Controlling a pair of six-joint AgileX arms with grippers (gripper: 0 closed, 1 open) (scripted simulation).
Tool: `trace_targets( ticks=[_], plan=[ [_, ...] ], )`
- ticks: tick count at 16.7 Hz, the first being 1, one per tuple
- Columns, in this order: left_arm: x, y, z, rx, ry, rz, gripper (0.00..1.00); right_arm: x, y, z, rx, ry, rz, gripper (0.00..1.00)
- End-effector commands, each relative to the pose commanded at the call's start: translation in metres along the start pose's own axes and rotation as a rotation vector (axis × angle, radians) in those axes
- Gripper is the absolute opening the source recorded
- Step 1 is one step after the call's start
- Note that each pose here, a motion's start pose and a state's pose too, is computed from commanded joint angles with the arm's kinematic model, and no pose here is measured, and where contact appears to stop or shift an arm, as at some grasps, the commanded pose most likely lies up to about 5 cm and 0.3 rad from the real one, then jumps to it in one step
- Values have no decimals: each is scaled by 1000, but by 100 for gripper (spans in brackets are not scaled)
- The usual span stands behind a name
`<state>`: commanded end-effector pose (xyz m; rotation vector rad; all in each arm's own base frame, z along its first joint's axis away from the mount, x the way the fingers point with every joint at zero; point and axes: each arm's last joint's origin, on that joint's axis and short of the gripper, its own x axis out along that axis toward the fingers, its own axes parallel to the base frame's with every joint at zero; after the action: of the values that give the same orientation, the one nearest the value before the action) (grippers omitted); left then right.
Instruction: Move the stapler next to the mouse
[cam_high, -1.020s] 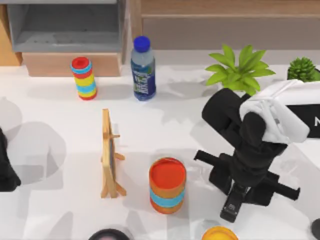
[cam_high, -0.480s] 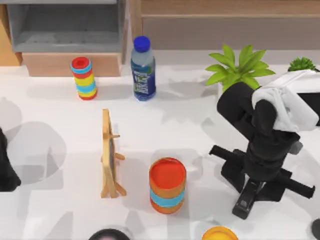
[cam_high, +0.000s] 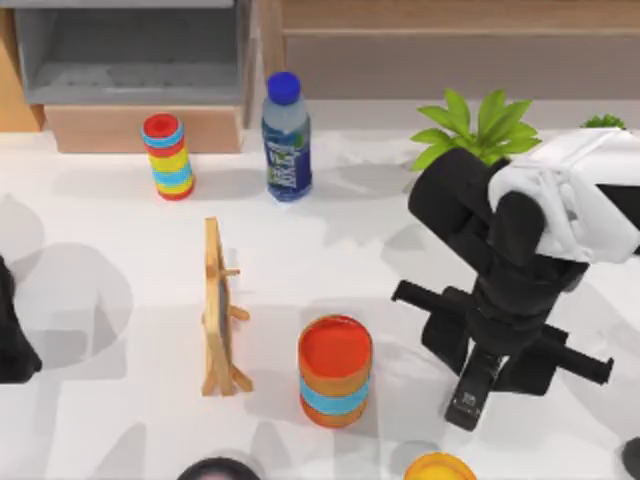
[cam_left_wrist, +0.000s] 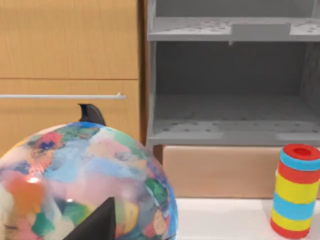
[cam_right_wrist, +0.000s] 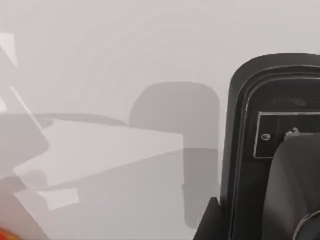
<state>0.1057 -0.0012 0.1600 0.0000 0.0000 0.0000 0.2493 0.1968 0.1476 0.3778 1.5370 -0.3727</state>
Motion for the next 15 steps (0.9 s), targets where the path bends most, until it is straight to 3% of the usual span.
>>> trace_targets(
  ticks=[4, 7, 15],
  plan=[
    [0, 0, 0, 0, 0, 0, 100, 0, -2, 7, -8, 6, -1, 0],
    [0, 0, 0, 0, 0, 0, 100, -2, -10, 29, -63, 14, -7, 0],
    [0, 0, 0, 0, 0, 0, 100, -11, -65, 115, -397, 35, -26, 0]
  ],
)
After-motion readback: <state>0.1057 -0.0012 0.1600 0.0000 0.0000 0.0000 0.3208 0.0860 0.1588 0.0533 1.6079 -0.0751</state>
